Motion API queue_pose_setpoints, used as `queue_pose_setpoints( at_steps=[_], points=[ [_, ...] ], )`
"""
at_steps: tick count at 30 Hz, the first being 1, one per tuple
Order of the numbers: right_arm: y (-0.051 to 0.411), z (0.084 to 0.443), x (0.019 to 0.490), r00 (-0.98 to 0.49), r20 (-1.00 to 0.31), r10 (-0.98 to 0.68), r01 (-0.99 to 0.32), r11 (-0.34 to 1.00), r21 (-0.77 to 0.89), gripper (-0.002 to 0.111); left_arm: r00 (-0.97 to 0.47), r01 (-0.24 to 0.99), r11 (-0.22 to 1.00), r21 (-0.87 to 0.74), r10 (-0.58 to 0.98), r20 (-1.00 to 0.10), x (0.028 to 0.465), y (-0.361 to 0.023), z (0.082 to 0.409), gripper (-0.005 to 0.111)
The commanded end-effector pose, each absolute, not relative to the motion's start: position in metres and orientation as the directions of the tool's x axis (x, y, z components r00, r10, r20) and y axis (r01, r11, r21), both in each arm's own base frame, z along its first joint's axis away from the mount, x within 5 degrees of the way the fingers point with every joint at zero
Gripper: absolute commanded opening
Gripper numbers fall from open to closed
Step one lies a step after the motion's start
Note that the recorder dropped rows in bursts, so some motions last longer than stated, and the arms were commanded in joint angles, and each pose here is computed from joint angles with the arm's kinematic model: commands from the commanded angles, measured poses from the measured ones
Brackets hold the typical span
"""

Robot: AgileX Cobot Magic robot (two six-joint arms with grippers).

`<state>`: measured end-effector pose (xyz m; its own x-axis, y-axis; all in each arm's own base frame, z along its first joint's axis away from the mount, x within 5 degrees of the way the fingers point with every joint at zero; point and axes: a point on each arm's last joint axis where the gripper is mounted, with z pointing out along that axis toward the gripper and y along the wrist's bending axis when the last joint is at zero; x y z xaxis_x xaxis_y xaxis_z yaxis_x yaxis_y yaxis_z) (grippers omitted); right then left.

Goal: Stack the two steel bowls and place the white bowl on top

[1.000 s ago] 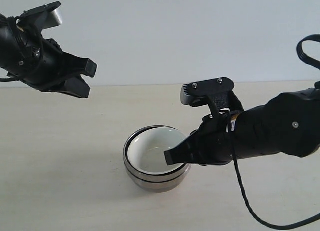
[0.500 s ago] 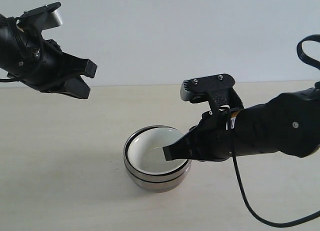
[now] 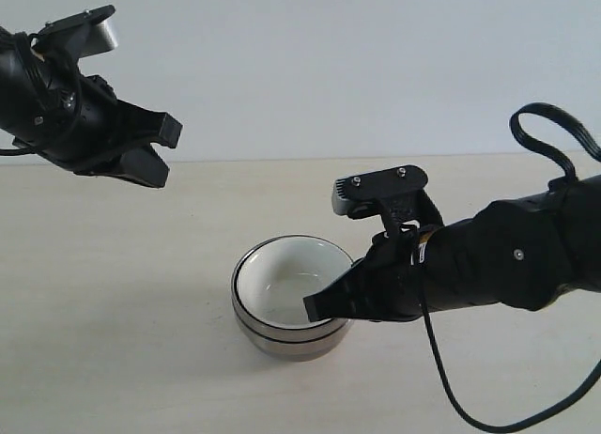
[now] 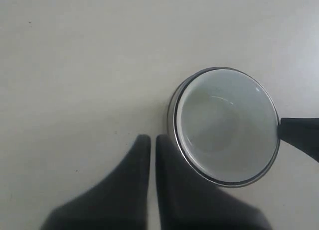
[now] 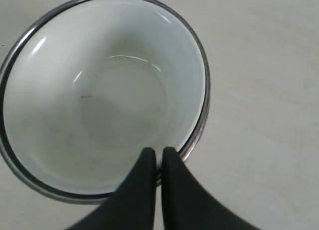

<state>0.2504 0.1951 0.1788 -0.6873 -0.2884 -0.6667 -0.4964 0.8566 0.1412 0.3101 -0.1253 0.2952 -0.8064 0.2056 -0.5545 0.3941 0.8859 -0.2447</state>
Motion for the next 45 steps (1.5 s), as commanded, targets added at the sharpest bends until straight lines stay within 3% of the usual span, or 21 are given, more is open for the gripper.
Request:
queue_pose_setpoints(
  at_steps=[1, 17, 22, 32, 35, 45],
  points=[
    [0.195, 0.182, 0.249, -0.675, -0.680, -0.287, -0.502, 0.854, 0.138, 0.000, -0.797, 0.393, 0.889, -0.235, 0.202, -0.570, 0.310, -0.124, 0.298, 0.004],
    [0.186, 0.221, 0.238, -0.626, -0.741, -0.245, -0.515, 0.843, 0.156, 0.000, -0.778, 0.376, 0.901, -0.216, 0.181, -0.601, 0.305, -0.119, 0.285, 0.004],
    [0.182, 0.239, 0.232, -0.606, -0.766, -0.216, -0.517, 0.839, 0.172, 0.000, -0.721, 0.361, 0.909, -0.209, 0.130, -0.681, 0.289, -0.111, 0.300, 0.004],
    [0.155, 0.262, 0.199, -0.536, -0.838, -0.101, -0.502, 0.837, 0.220, 0.000, -0.623, 0.362, 0.877, -0.316, -0.024, -0.782, 0.212, -0.091, 0.334, 0.004],
    [0.144, 0.265, 0.186, -0.511, -0.858, -0.058, -0.496, 0.835, 0.239, 0.000, -0.579, 0.412, 0.851, -0.325, -0.031, -0.815, 0.186, -0.087, 0.338, 0.004],
    [0.094, 0.272, 0.122, -0.364, -0.929, 0.067, -0.528, 0.807, 0.265, 0.000, -0.455, 0.484, 0.798, -0.358, -0.120, -0.883, 0.098, -0.063, 0.325, 0.004]
  ],
)
